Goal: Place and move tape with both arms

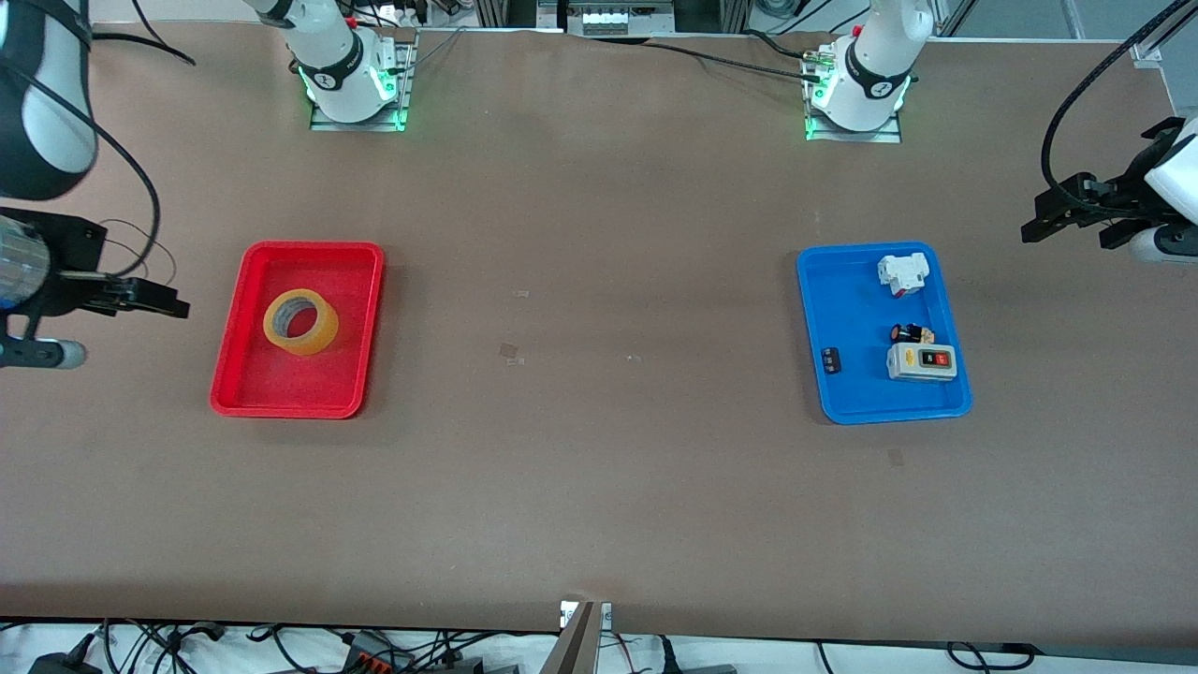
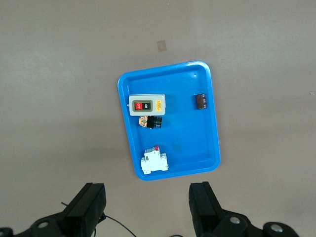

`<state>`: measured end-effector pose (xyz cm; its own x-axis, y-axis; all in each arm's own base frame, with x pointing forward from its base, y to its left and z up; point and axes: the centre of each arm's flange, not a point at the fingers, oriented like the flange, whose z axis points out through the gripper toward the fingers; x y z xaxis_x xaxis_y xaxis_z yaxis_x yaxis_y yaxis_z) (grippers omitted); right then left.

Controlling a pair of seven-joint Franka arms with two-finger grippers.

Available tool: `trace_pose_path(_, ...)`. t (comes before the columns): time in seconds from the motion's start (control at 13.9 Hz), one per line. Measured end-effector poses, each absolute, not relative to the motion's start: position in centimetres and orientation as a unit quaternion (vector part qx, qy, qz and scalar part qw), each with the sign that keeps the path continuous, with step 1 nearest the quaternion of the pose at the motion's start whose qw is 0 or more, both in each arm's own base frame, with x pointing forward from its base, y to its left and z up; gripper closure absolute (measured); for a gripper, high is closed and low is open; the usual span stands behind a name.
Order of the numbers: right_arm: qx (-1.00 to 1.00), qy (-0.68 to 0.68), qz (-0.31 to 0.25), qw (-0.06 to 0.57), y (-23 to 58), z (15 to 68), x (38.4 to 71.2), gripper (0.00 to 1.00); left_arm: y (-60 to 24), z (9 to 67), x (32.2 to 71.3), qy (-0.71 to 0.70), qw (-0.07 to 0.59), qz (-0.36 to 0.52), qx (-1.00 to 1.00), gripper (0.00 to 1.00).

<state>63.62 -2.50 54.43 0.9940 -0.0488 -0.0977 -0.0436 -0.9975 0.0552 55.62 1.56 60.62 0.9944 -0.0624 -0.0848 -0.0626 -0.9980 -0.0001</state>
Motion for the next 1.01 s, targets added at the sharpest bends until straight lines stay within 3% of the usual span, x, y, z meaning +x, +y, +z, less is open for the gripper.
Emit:
trace_pose_path(0.43,0.999,-0.034,-0.021,-0.018,-3.0,56.5,64.1,0.00,1.6,60.6,55.6,0.012,0.002,0.042,-0.999,0.00)
trace_pose_path(0.79,1.000,-0.028,0.000,-0.005,-3.1,57.3,64.3,0.00,1.6,60.6,55.6,0.012,0.002,0.043,-0.999,0.00)
trace_pose_path(1.01,0.999,-0.028,0.015,0.003,-3.3,56.4,62.2,0.00,1.6,60.6,55.6,0.012,0.002,0.043,-0.999,0.00)
